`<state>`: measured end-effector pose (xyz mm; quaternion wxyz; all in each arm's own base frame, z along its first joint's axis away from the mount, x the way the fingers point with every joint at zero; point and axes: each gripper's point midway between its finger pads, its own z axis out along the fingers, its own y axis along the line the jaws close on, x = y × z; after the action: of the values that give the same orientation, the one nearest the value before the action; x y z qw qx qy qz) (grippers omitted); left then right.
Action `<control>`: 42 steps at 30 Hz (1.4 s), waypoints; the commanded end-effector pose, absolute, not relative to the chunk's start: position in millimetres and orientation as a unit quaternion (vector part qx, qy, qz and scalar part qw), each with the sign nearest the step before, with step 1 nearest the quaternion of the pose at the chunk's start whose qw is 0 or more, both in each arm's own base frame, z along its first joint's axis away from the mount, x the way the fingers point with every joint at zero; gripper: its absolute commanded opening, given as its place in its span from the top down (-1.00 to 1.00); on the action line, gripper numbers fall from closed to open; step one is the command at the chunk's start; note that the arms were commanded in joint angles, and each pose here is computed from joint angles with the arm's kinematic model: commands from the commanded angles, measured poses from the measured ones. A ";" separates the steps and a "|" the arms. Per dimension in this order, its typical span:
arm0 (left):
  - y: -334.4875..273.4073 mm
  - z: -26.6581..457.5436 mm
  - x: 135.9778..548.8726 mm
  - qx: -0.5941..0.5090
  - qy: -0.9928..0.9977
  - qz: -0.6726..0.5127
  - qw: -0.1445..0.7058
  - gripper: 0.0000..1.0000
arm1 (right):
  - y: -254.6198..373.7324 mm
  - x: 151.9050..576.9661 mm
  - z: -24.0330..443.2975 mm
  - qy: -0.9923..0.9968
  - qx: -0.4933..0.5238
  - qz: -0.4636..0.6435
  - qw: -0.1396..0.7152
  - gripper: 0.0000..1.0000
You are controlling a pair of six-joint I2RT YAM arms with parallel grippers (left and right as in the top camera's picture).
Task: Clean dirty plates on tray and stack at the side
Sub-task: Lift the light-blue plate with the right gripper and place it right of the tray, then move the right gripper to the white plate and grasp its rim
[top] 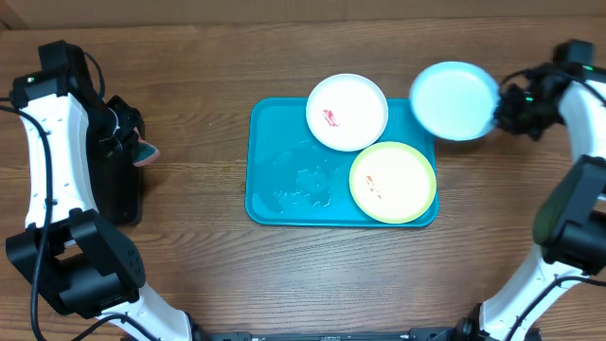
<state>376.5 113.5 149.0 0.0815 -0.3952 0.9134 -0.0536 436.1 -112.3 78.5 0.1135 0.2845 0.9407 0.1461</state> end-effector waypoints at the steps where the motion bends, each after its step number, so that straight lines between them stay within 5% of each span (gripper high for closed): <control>1: 110.2 150.4 377.1 -0.382 0.918 -0.058 0.085 0.92 | -140.5 431.3 76.6 0.935 0.309 0.123 0.122 0.92; 18: 110.5 150.6 378.0 -0.382 0.918 -0.058 0.087 0.91 | -176.6 418.6 66.3 0.933 0.336 0.059 0.115 0.81; 20: 110.5 150.6 378.0 -0.382 0.918 -0.058 0.087 0.92 | -174.8 419.4 66.4 0.934 0.334 0.061 0.115 0.54; 29: 106.9 150.9 380.8 -0.376 0.920 -0.059 0.090 0.92 | -96.0 456.1 85.6 0.939 0.219 0.217 0.153 0.15; 36: 99.4 151.0 383.0 -0.358 0.927 -0.059 0.090 0.92 | -0.6 489.8 92.2 0.955 0.075 0.217 0.188 -0.52; 42: 99.4 151.1 383.4 -0.358 0.927 -0.059 0.091 0.91 | 59.9 509.9 85.9 0.965 -0.003 0.135 0.223 -0.61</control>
<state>383.7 102.1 149.7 0.0890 -0.3690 0.9235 -0.0548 504.4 48.0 95.4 0.2150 0.0227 0.9585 0.1856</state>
